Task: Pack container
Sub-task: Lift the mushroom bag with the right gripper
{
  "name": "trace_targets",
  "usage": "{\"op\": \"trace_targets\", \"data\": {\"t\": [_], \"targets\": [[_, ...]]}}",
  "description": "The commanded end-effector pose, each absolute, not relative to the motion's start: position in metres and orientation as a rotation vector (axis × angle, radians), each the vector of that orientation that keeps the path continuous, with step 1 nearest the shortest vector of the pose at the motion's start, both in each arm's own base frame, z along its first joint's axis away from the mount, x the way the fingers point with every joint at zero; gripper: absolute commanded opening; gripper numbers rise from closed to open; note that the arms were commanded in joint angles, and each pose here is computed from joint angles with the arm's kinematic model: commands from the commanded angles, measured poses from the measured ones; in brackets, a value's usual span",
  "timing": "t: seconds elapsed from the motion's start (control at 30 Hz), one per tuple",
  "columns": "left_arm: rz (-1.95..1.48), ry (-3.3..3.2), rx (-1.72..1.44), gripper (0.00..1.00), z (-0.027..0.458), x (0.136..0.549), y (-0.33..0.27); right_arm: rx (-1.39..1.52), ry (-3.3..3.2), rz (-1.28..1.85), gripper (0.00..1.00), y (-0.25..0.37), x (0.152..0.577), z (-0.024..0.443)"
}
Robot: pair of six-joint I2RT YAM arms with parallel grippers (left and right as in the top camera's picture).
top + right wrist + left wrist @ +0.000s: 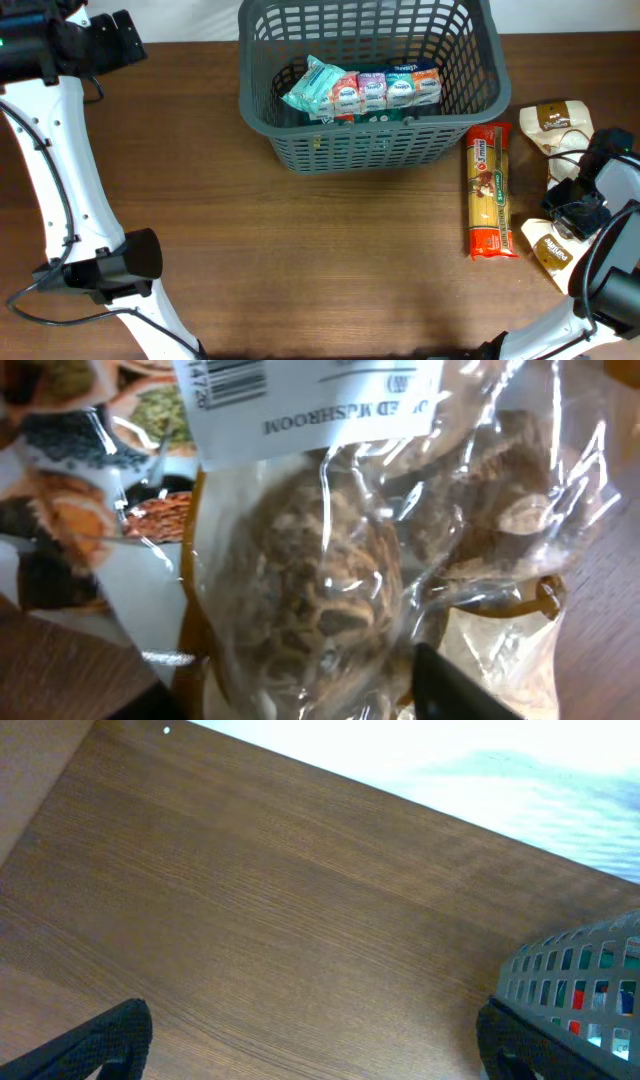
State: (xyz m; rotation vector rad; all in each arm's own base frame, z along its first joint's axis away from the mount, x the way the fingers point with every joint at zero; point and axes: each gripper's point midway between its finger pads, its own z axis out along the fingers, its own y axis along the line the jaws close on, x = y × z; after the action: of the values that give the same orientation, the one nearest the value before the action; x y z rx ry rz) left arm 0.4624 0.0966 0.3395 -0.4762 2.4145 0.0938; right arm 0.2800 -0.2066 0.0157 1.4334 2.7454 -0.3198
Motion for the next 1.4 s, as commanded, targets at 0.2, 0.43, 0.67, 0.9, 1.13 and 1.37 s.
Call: {"op": "trace_targets", "data": {"t": [0.2, 0.43, 0.67, 0.9, 1.13, 1.37], "targets": [[0.086, 2.415, -0.496, 0.99, 0.338, 0.463, 0.098, 1.461, 2.784, -0.384, 0.08, -0.205, 0.260, -0.003], [0.086, 2.415, -0.496, 0.99, 0.338, 0.463, 0.098, 1.465, 2.795, -0.326, 0.04, -0.199, 0.260, -0.006], [0.086, 2.415, -0.496, 0.99, 0.338, 0.463, 0.098, 1.454, 2.767, -0.168, 0.04, -0.188, 0.275, 0.002], [0.086, 2.415, -0.496, 0.99, 0.338, 0.463, 0.098, 1.334, 2.611, -0.070, 0.04, -0.191, 0.306, 0.064], [0.086, 2.415, -0.496, 0.99, 0.338, 0.463, 0.098, 1.240, 2.417, -0.087, 0.04, -0.196, 0.314, 0.148], [0.086, 2.415, -0.496, 0.99, 0.338, 0.463, 0.098, 1.087, 2.204, 0.019, 0.04, -0.178, 0.317, 0.241]]}}
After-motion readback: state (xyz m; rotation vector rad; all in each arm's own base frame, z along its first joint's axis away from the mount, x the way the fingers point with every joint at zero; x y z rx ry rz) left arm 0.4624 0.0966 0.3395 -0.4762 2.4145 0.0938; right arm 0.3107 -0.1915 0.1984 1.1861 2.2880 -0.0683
